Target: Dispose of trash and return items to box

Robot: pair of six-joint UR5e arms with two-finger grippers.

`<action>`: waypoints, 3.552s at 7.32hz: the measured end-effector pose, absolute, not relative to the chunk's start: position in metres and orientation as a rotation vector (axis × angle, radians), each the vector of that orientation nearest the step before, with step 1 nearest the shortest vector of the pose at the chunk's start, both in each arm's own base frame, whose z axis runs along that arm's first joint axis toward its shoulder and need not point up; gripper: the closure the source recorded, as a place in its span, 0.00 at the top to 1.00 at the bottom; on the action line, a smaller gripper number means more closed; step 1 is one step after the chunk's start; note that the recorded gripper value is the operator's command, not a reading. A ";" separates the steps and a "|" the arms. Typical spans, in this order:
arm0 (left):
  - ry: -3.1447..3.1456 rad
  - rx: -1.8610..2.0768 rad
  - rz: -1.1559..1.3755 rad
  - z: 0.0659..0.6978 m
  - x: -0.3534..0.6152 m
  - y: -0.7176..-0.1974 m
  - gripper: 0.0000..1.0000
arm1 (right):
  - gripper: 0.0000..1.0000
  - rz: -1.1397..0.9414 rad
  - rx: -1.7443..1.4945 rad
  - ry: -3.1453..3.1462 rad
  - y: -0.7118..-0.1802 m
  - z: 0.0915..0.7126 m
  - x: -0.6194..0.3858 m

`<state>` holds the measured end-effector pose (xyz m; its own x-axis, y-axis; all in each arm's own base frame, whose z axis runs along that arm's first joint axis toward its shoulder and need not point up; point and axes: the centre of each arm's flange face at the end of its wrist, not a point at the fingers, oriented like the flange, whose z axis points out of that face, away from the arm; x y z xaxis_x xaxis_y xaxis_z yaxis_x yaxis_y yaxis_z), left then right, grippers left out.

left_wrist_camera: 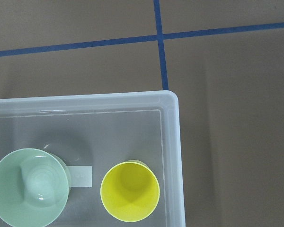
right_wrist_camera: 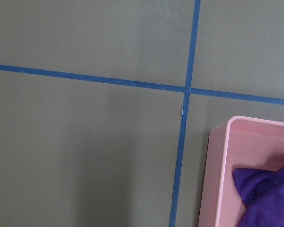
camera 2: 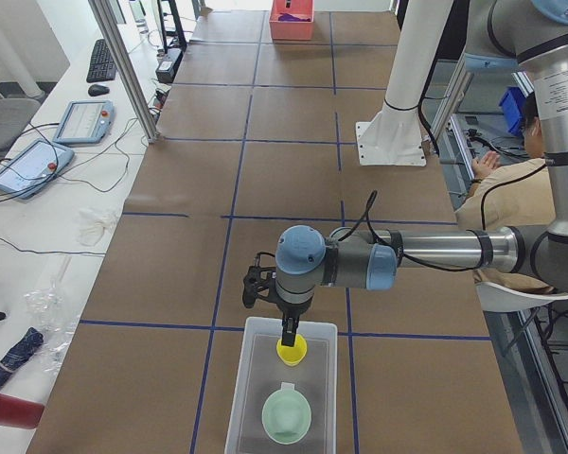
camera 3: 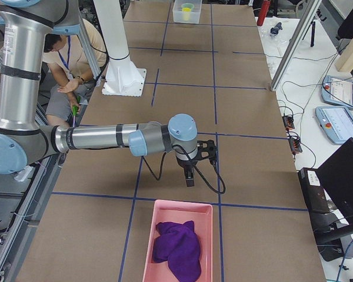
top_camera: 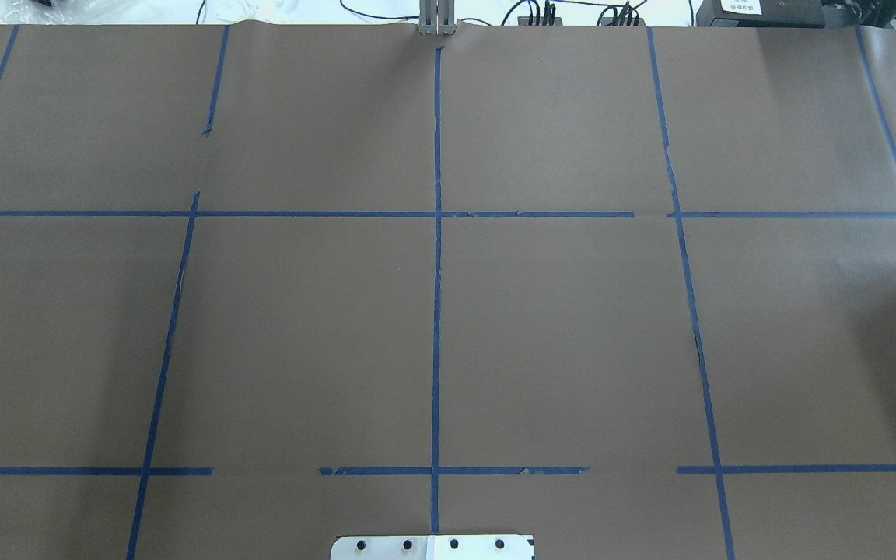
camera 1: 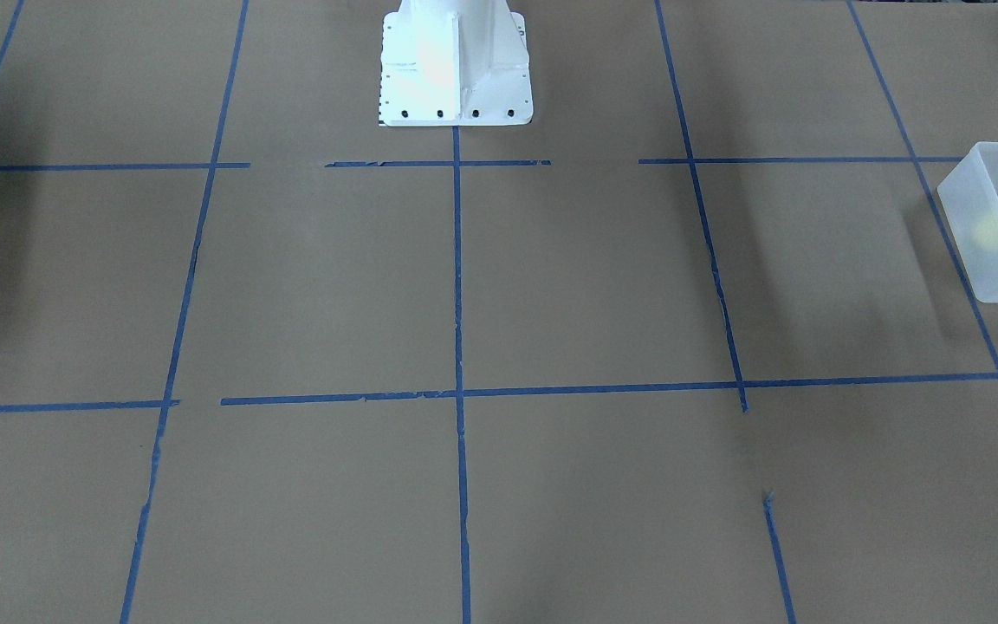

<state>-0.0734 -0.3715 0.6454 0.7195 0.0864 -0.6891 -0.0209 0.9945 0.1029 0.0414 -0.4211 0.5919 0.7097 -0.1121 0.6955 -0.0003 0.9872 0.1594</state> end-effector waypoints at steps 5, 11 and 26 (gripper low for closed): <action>0.764 0.058 0.057 0.626 -0.071 -0.377 1.00 | 1.00 -0.048 0.096 -0.749 -0.407 0.623 0.047; 0.768 0.080 0.071 0.618 -0.072 -0.388 1.00 | 1.00 -0.028 0.042 -0.724 -0.387 0.648 0.049; 0.767 0.093 0.072 0.613 -0.073 -0.389 1.00 | 1.00 -0.031 0.045 -0.728 -0.387 0.648 0.048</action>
<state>-0.0735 -0.3894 0.6134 0.7179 0.0989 -0.6891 -0.0312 0.9934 0.1101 0.0485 -0.3872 0.6478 0.7459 -0.0440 0.6645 0.0125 0.9986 0.0521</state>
